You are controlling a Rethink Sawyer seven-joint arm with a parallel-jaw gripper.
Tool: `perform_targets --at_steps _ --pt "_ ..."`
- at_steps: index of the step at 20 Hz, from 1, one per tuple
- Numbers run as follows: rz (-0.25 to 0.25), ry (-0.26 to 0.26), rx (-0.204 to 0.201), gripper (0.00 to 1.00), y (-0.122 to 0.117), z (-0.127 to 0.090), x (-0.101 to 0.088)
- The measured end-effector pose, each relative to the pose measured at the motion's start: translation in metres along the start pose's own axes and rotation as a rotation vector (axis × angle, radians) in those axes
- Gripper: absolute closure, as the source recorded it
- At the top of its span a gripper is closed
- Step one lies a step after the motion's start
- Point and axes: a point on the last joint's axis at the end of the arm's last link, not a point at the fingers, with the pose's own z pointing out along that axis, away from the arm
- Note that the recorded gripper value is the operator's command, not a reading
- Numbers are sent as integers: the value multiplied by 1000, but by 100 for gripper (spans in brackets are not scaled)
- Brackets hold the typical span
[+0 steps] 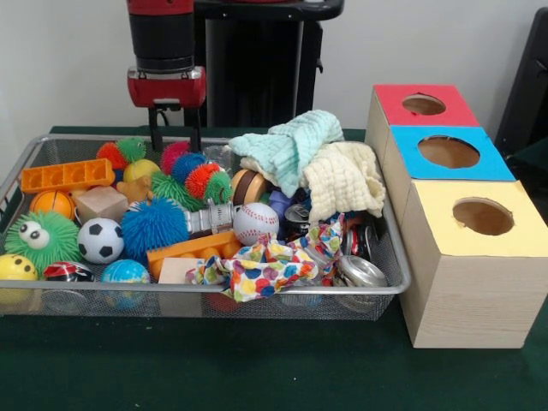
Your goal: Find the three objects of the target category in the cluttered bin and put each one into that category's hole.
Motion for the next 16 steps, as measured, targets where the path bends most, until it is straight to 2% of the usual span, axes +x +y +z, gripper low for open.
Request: perform_targets --at_steps 16 --pt "34 47 -47 0 2 20 22"
